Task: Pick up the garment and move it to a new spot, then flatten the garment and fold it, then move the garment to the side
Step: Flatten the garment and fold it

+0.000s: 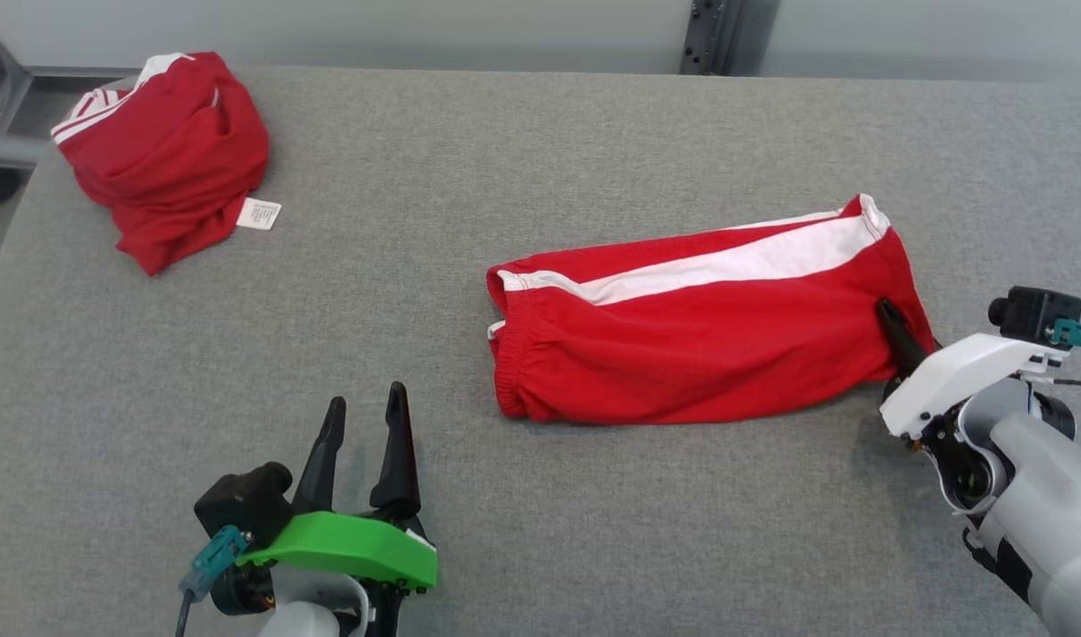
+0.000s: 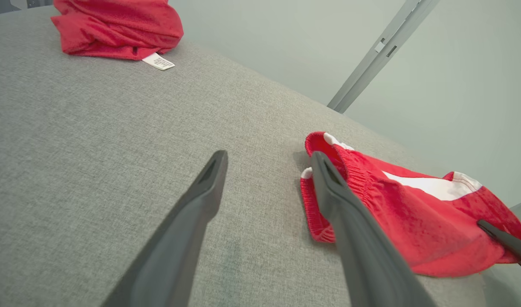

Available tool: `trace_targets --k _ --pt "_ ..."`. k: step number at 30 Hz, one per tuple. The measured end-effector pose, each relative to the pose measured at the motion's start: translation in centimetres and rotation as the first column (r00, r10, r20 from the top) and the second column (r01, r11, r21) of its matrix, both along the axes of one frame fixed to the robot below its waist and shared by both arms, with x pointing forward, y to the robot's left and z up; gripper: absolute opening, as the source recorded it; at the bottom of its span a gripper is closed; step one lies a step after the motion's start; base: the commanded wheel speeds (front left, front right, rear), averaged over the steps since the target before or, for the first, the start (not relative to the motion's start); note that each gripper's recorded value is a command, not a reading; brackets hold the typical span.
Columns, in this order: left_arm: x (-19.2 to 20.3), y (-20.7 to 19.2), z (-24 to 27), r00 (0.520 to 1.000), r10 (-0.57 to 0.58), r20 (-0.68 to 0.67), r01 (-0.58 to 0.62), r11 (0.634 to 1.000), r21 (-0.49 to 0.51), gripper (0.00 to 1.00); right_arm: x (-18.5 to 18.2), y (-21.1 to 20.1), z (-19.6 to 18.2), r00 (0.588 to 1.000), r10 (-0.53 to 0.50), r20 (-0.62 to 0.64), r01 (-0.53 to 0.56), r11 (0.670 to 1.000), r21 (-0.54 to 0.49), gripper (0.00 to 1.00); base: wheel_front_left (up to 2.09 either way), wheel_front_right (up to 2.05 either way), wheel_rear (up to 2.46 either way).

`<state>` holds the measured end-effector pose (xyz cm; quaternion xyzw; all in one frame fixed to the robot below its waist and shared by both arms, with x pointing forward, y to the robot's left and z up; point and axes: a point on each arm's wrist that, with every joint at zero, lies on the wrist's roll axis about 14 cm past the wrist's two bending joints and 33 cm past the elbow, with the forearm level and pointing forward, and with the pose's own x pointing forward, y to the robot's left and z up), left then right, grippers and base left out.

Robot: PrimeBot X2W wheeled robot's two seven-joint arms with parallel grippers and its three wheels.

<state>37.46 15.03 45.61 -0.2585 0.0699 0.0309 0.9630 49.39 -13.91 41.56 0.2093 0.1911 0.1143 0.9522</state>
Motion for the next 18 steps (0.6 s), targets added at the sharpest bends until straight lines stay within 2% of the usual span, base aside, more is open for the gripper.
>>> trace_targets --k 6,10,18 --pt "0.7 -1.9 0.4 0.998 -0.062 0.007 0.062 0.998 -0.007 1.00 -2.0 -3.7 -0.2 0.993 -0.116 -0.010 0.116 0.992 0.049 0.00 0.00 0.00 0.00" --pt "1.1 -2.8 0.4 0.996 -0.092 0.007 0.092 0.996 -0.010 1.00 -2.5 -4.7 0.2 0.988 -0.151 -0.003 0.151 0.986 0.072 0.00 0.00 0.00 0.00" --pt "1.0 -3.2 0.5 0.994 -0.108 0.006 0.108 0.994 -0.010 1.00 -1.9 -3.2 1.9 0.991 -0.133 0.024 0.128 0.982 0.139 0.00 0.00 0.00 0.00"
